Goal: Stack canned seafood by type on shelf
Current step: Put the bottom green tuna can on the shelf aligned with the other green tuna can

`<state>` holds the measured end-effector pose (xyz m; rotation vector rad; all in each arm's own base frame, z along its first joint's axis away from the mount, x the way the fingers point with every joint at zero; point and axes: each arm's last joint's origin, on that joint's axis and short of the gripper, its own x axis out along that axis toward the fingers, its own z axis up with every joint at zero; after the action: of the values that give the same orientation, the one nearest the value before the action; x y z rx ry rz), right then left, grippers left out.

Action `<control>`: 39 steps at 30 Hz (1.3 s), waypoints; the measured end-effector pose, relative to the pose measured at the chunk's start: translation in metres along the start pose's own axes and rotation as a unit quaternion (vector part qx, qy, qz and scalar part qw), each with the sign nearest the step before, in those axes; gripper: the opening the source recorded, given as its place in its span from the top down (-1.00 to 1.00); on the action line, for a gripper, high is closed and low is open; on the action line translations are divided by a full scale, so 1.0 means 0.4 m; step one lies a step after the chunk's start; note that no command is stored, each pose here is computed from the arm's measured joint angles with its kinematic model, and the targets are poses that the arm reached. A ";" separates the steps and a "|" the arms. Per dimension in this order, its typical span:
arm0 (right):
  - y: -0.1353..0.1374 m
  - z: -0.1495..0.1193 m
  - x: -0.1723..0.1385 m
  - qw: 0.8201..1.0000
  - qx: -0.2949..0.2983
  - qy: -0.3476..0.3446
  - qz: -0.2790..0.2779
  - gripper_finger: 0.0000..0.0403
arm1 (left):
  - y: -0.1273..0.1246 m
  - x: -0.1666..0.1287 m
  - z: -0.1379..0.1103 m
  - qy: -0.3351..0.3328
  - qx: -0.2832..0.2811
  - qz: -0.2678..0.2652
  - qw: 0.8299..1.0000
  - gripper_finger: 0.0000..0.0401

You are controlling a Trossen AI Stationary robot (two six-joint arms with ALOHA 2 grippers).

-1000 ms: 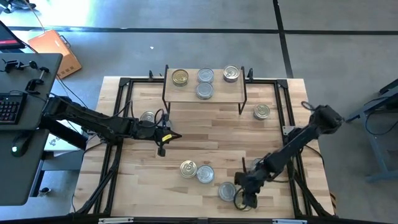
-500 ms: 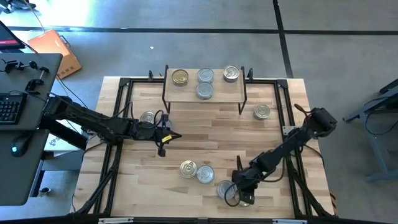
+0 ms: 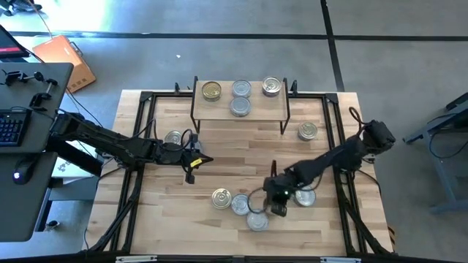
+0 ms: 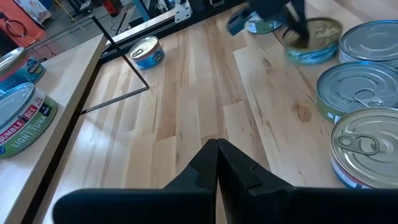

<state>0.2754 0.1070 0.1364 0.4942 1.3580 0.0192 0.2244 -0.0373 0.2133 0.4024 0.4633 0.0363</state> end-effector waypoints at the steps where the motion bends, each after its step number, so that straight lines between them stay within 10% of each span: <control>1: -0.012 0.011 -0.003 1.000 -0.009 -0.009 -0.004 0.98 | 0.000 0.000 0.000 0.000 0.000 0.000 1.000 1.00; 12: -0.148 0.189 -0.051 0.957 -0.089 -0.261 -0.088 0.98 | -0.001 0.000 0.000 0.000 -0.009 -0.001 1.000 1.00; 20: -0.171 0.271 -0.042 0.916 -0.085 -0.389 -0.047 0.98 | -0.014 0.012 -0.004 -0.001 -0.037 -0.044 0.998 1.00; 25: -0.143 0.270 -0.040 0.932 -0.084 -0.348 -0.064 0.98 | -0.037 0.051 -0.029 0.033 -0.053 -0.056 0.996 1.00; 32: -0.130 0.256 -0.092 0.927 0.004 -0.288 -0.243 0.98 | -0.062 0.119 -0.062 0.059 -0.054 -0.016 0.997 1.00; 39: -0.176 0.272 -0.062 0.934 0.055 -0.272 -0.226 0.98 | -0.049 0.167 -0.058 0.055 -0.058 0.017 0.997 1.00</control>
<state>0.3526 0.0007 0.1483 0.2396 0.8979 -0.5391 0.2728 -0.0383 0.1581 0.2957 0.5602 0.1183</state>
